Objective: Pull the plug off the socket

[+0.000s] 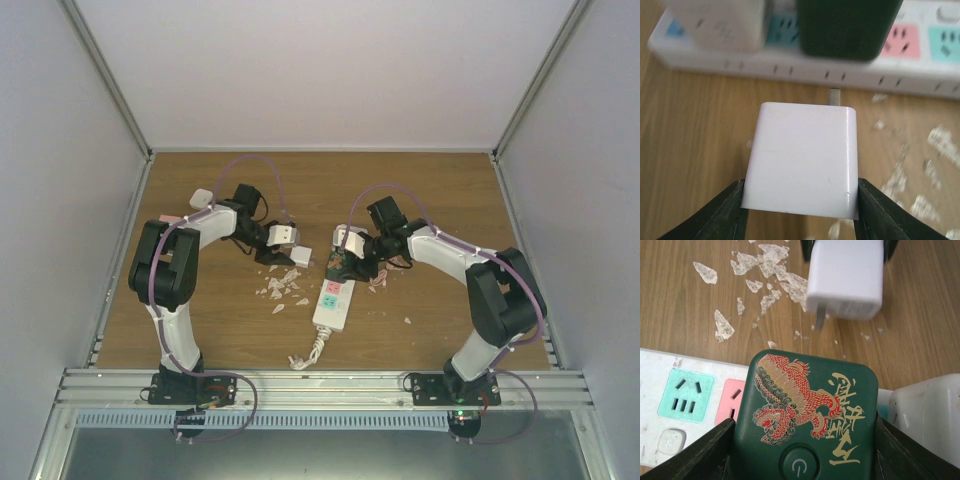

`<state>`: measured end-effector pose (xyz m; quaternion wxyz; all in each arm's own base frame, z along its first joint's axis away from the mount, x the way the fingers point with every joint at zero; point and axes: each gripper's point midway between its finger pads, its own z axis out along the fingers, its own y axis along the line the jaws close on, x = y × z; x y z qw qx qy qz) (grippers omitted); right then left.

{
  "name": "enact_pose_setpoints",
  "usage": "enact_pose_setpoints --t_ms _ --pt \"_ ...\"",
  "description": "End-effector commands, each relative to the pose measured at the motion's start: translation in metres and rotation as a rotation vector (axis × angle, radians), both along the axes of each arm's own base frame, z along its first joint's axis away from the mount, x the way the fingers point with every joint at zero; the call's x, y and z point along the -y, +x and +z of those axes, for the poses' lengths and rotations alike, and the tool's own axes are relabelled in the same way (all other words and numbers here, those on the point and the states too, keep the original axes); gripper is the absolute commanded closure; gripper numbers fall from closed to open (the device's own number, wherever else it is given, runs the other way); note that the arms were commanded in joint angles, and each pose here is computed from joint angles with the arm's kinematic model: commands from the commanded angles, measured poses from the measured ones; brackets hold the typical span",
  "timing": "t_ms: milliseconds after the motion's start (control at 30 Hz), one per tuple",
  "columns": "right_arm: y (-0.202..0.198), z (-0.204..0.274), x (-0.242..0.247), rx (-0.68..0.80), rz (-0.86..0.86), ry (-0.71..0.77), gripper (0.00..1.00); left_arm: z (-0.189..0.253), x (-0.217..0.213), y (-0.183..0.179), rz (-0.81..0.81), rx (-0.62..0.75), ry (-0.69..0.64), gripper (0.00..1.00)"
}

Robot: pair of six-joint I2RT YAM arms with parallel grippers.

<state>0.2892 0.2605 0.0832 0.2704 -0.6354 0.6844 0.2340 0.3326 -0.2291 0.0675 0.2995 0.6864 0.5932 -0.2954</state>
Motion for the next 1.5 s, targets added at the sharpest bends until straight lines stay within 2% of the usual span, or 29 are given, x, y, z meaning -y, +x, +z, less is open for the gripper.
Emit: enact_pose_setpoints --t_ms 0,133,300,567,767,867,1167,1367,1467 --pt "-0.008 -0.024 0.028 -0.105 -0.056 -0.125 0.85 0.016 -0.022 0.017 0.041 0.083 0.055 0.74" --pt "-0.008 -0.023 0.025 -0.107 -0.063 -0.148 0.85 0.023 -0.02 0.018 0.04 0.096 0.045 0.75" --pt "-0.007 -0.023 0.024 -0.097 -0.071 -0.157 0.84 0.016 -0.044 0.031 0.121 0.068 0.075 0.75" --pt "-0.006 -0.013 0.018 -0.074 -0.066 -0.129 0.76 0.011 -0.118 0.08 0.419 0.041 0.115 0.73" --pt "-0.003 -0.007 0.015 -0.056 -0.07 -0.113 0.68 0.004 -0.177 0.138 0.724 -0.008 0.113 0.73" --pt "-0.001 -0.004 0.014 -0.045 -0.074 -0.106 0.64 0.007 -0.196 0.162 0.826 -0.015 0.094 0.73" --pt "0.003 0.004 0.01 -0.03 -0.08 -0.085 0.53 -0.017 -0.214 0.195 0.956 -0.06 0.129 0.71" --pt "0.005 0.013 0.007 -0.017 -0.078 -0.063 0.36 -0.035 -0.222 0.2 0.989 -0.074 0.166 0.69" --pt "0.005 0.017 0.005 -0.017 -0.072 -0.051 0.29 -0.038 -0.221 0.199 0.987 -0.08 0.17 0.63"
